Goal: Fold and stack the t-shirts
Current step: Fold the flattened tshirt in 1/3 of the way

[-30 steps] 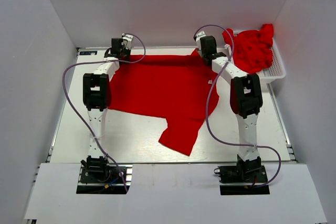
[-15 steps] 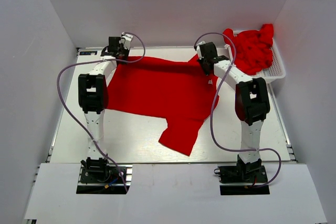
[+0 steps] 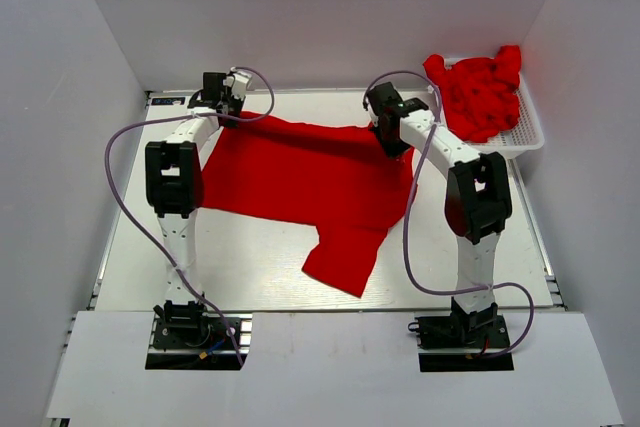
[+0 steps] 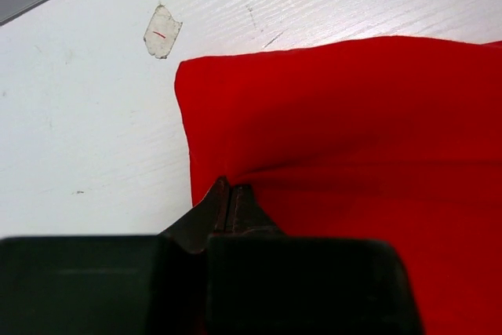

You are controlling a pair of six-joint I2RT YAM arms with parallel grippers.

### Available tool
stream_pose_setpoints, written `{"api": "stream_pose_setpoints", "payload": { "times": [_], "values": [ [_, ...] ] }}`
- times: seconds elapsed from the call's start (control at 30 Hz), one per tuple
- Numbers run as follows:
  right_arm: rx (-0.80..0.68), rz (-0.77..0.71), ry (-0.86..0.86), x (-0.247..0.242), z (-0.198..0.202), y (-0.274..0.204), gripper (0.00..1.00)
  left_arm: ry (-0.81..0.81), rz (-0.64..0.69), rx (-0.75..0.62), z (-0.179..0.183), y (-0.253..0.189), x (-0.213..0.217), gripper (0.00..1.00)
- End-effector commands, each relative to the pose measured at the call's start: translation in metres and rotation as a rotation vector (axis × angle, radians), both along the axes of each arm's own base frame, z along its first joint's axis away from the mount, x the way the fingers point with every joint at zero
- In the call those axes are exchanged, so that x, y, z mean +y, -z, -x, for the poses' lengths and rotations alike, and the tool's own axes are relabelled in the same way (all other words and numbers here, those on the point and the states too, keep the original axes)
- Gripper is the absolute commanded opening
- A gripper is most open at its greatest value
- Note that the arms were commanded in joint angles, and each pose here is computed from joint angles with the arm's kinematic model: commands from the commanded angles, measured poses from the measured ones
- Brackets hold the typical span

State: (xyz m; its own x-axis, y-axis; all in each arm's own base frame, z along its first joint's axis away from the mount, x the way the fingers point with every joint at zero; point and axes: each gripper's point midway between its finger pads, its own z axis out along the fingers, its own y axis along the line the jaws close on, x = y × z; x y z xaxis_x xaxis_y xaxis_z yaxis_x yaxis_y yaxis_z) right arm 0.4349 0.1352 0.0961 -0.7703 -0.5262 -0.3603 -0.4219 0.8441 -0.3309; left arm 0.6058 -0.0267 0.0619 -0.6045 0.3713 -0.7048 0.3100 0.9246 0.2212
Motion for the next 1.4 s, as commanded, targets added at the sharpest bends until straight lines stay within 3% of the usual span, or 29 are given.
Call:
{"api": "stream_pose_setpoints", "payload": {
  "times": [0.0,0.17,0.33,0.5,0.6,0.87,1.1,1.37],
  "values": [
    [0.034,0.032,0.044,-0.009,0.02,-0.028,0.0,-0.001,-0.01,-0.083,0.0,-0.053,0.01,0.0],
    [0.107,-0.089,-0.026,0.022,0.033,-0.028,0.0,-0.001,-0.01,-0.074,0.004,-0.053,0.01,0.0],
    [0.226,-0.119,-0.057,0.036,0.049,0.002,0.0,-0.001,-0.011,-0.054,0.007,-0.047,0.01,0.0],
    [0.352,-0.363,-0.153,0.088,0.065,-0.004,0.0,-0.003,-0.026,-0.033,0.012,-0.039,0.013,0.0],
    [0.38,-0.43,-0.186,0.1,0.072,-0.008,0.0,-0.002,-0.026,-0.023,0.014,-0.037,0.013,0.0],
    [0.445,-0.35,-0.126,0.078,0.094,-0.001,0.0,-0.021,-0.034,-0.023,0.016,-0.038,0.02,0.0],
    [0.372,-0.271,-0.081,0.056,0.086,-0.016,0.0,-0.012,-0.054,-0.043,0.016,-0.056,0.027,0.0],
    [0.393,-0.234,-0.05,0.051,0.083,0.0,0.0,0.062,-0.069,-0.036,0.018,-0.075,0.026,0.0]
  ]
}}
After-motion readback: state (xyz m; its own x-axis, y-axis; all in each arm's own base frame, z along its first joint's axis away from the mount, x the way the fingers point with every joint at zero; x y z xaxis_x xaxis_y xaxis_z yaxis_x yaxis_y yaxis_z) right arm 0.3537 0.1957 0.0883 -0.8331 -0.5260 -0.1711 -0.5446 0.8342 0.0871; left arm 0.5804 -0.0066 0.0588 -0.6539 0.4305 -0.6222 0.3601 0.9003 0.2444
